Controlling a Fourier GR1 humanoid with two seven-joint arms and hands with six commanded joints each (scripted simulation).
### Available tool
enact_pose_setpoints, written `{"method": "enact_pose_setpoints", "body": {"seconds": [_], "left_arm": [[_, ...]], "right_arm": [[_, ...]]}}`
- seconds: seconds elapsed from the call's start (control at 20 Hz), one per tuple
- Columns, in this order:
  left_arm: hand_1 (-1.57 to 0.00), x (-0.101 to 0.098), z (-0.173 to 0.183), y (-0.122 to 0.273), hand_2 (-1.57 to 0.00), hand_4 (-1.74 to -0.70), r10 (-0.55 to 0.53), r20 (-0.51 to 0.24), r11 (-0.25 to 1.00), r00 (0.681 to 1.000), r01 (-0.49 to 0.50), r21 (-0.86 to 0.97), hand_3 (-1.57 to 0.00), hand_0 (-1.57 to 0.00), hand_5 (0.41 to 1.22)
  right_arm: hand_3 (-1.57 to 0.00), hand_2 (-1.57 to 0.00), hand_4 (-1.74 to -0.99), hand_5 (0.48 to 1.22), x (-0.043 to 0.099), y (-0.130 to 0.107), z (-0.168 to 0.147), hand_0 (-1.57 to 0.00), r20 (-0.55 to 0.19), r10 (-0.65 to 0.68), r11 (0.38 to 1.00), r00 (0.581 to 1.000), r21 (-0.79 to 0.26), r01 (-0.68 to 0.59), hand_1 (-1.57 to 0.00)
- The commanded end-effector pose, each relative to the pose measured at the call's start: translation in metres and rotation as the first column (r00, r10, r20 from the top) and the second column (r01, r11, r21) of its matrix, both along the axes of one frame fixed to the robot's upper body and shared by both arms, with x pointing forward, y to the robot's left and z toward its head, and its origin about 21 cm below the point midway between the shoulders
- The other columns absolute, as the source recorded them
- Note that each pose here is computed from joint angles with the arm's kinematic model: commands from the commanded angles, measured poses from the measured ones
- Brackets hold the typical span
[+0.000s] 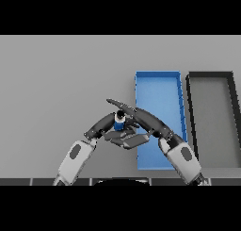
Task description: Pick up the blue pipe and place it into the blue bin.
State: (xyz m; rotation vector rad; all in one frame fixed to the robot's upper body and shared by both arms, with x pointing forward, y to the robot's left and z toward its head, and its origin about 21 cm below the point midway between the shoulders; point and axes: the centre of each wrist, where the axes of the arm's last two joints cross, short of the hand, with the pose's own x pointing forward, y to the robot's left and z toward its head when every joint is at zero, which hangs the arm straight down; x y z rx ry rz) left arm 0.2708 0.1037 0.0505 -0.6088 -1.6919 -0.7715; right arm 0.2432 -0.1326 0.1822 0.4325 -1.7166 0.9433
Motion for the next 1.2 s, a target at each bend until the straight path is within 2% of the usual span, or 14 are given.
{"method": "enact_pose_setpoints", "body": {"seconds": [0.0, 0.05, 0.1, 0.2, 0.25, 0.3, 0.4, 0.45, 0.6, 0.7, 0.85, 0.9, 1.15], "left_arm": [[-1.57, -0.001, -0.003, 0.0, -1.57, -1.47, 0.007, 0.004, 1.0, 1.0, -0.007, 0.003, -1.57, -1.57, 1.221], [-1.57, -0.001, 0.0, -0.002, -1.57, -1.47, 0.011, 0.012, 1.0, 1.0, -0.011, 0.008, -1.57, -1.57, 1.221], [-1.57, -0.001, 0.0, -0.002, -1.57, -1.47, 0.012, 0.018, 1.0, 1.0, -0.012, 0.014, -1.57, -1.57, 1.221], [-1.57, -0.002, -0.001, 0.003, -1.57, -1.47, 0.023, 0.017, 0.999, 1.0, -0.023, 0.024, -1.57, -1.57, 1.221], [-1.57, -0.001, -0.001, 0.001, -1.57, -1.46, 0.022, 0.008, 0.999, 1.0, -0.022, 0.036, -1.57, -1.57, 1.221], [-1.57, -0.001, 0.0, 0.003, -1.57, -1.52, 0.02, 0.011, 1.0, 1.0, -0.02, 0.02, -1.57, -1.57, 1.221], [-1.57, -0.002, 0.002, 0.002, -1.57, -1.59, 0.026, -0.014, 0.997, 1.0, -0.025, 0.067, -1.57, -1.57, 1.221], [-1.57, -0.003, 0.001, 0.003, -1.57, -1.62, 0.037, -0.014, 0.996, 0.999, -0.035, 0.082, -1.57, -1.57, 1.221], [-1.57, -0.002, -0.001, 0.003, -1.57, -1.68, 0.027, -0.023, 0.999, 0.999, -0.027, 0.022, -1.52, -1.57, 1.221], [-1.57, 0.001, -0.001, 0.004, -1.57, -1.7, 0.015, -0.028, 1.0, 1.0, -0.015, -0.017, -1.5, -1.57, 1.221], [-1.57, -0.001, 0.0, -0.001, -1.57, -1.72, 0.004, -0.029, 1.0, 1.0, -0.004, -0.025, -1.44, -1.57, 1.221], [-1.57, -0.001, 0.003, 0.001, -1.57, -1.72, 0.008, -0.018, 0.999, 1.0, -0.009, -0.03, -1.44, -1.57, 1.221], [-1.57, 0.0, 0.002, 0.001, -1.57, -1.73, 0.02, 0.0, 1.0, 1.0, -0.02, -0.019, -1.42, -1.57, 1.221]], "right_arm": [[0.0, -0.08, -1.196, 0.526, 0.003, 0.003, 0.002, -0.02, -0.002, 0.009, 1.0, 1.0, -0.01, -0.009, -0.03], [0.0, -0.08, -1.186, 0.521, 0.004, 0.005, 0.001, -0.02, -0.005, 0.02, 1.0, 1.0, -0.015, -0.02, -0.03], [0.0, -0.09, -1.184, 0.516, 0.014, 0.006, 0.006, -0.03, 0.002, 0.013, 1.0, 1.0, -0.022, -0.013, -0.04], [-0.04, -0.17, -1.204, 0.497, 0.022, 0.012, 0.006, -0.07, -0.015, 0.036, 0.998, 0.999, -0.054, -0.037, -0.11], [-0.13, -0.26, -1.233, 0.487, 0.025, 0.015, 0.007, -0.17, -0.012, 0.043, 0.997, 0.999, -0.063, -0.043, -0.22], [-0.24, -0.38, -1.278, 0.485, 0.027, 0.021, 0.009, -0.32, -0.006, 0.065, 0.996, 0.998, -0.059, -0.066, -0.36], [-0.6, -0.74, -1.406, 0.5, 0.031, 0.022, 0.008, -0.7, -0.008, 0.083, 0.995, 0.996, -0.056, -0.084, -0.7], [-0.76, -0.91, -1.467, 0.518, 0.026, 0.024, 0.006, -0.88, -0.005, 0.095, 0.994, 0.995, -0.045, -0.095, -0.88], [-1.02, -1.23, -1.581, 0.65, 0.027, 0.036, 0.007, -1.22, -0.036, 0.109, 0.994, 0.993, -0.004, -0.109, -1.22], [-1.19, -1.35, -1.628, 0.856, 0.026, 0.036, 0.0, -1.34, -0.048, 0.122, 0.992, 0.991, 0.017, -0.121, -1.34], [-1.36, -1.46, -1.68, 1.034, 0.023, 0.037, -0.002, -1.45, -0.021, 0.125, 0.992, 0.992, 0.017, -0.125, -1.45], [-1.4, -1.48, -1.692, 1.071, 0.021, 0.039, 0.001, -1.48, 0.004, 0.135, 0.99, 0.991, 0.026, -0.135, -1.48], [-1.52, -1.54, -1.725, 1.172, 0.019, 0.04, -0.003, -1.54, -0.008, 0.12, 0.991, 0.993, 0.063, -0.119, -1.54]]}}
